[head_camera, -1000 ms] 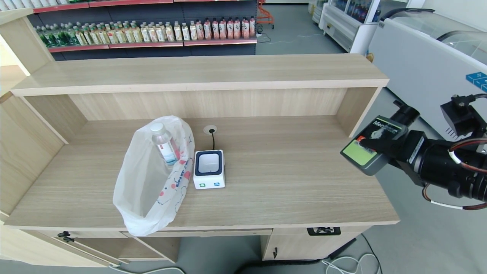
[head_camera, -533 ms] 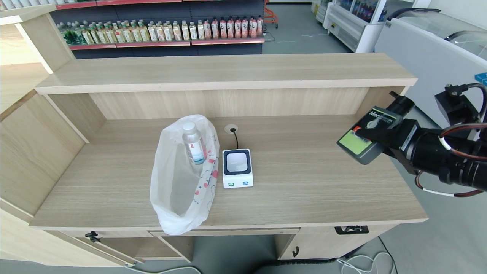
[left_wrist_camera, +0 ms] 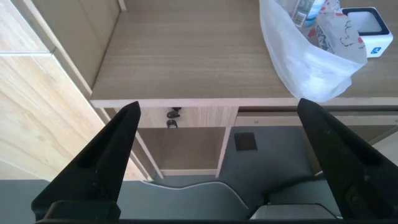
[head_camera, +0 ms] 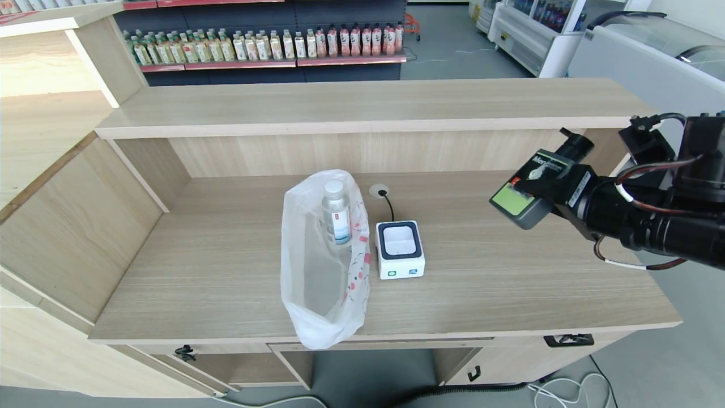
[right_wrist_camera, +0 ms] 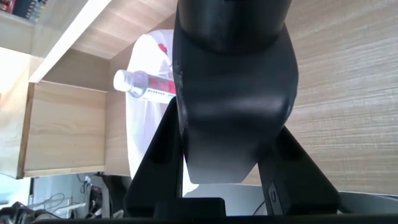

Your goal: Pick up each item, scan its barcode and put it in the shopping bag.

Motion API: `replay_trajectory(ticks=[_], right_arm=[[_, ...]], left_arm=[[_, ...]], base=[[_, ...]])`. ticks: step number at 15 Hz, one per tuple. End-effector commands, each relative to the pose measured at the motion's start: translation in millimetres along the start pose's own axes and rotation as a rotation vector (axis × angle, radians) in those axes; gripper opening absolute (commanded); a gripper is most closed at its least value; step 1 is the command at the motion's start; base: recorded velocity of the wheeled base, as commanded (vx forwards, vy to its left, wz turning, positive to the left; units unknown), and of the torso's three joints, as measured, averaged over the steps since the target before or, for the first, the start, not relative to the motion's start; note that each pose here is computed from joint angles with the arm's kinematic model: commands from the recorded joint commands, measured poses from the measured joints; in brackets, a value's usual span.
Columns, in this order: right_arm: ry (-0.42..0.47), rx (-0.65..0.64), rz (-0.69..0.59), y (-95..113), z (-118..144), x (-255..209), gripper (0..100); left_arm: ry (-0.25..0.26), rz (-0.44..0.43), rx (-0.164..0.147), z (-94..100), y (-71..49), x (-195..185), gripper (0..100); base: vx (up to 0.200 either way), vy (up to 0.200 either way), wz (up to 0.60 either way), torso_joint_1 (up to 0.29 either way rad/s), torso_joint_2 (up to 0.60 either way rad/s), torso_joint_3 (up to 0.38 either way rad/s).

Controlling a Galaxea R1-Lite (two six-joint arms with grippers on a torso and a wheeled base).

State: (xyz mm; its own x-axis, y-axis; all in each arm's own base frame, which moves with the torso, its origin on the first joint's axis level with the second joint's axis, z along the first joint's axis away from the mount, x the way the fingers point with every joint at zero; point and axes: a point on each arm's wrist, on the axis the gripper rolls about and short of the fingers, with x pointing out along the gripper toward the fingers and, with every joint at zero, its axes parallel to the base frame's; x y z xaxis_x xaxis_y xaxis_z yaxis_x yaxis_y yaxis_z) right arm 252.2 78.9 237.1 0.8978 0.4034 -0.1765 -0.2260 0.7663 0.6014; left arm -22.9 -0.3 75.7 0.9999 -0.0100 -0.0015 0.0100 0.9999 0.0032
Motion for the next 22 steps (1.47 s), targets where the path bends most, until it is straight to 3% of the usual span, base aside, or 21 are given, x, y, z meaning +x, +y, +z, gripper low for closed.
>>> replay_trajectory(ticks=[1,9,15,22], right_arm=[[0.026,0.003,-0.017,-5,-4,14,0],[0.13,-0.06,-0.029,-46,-43,111,0],[0.182,-0.06,0.068,-45,-54,154,0],[0.196,-0.065,0.11,-44,-59,173,0]], left_arm=[[0.0,0.001,0.0,-0.1,0.0,0,100],[0.0,0.001,0.0,-0.1,0.0,0,100],[0.0,0.001,0.003,-0.1,0.0,0,100],[0.0,0.001,0.003,-0.1,0.0,0,100]], base=[[0.0,0.0,0.0,0.0,0.0,0.0],[0.0,0.0,0.0,0.0,0.0,0.0],[0.0,0.0,0.0,0.0,0.0,0.0],[0.0,0.0,0.0,0.0,0.0,0.0]])
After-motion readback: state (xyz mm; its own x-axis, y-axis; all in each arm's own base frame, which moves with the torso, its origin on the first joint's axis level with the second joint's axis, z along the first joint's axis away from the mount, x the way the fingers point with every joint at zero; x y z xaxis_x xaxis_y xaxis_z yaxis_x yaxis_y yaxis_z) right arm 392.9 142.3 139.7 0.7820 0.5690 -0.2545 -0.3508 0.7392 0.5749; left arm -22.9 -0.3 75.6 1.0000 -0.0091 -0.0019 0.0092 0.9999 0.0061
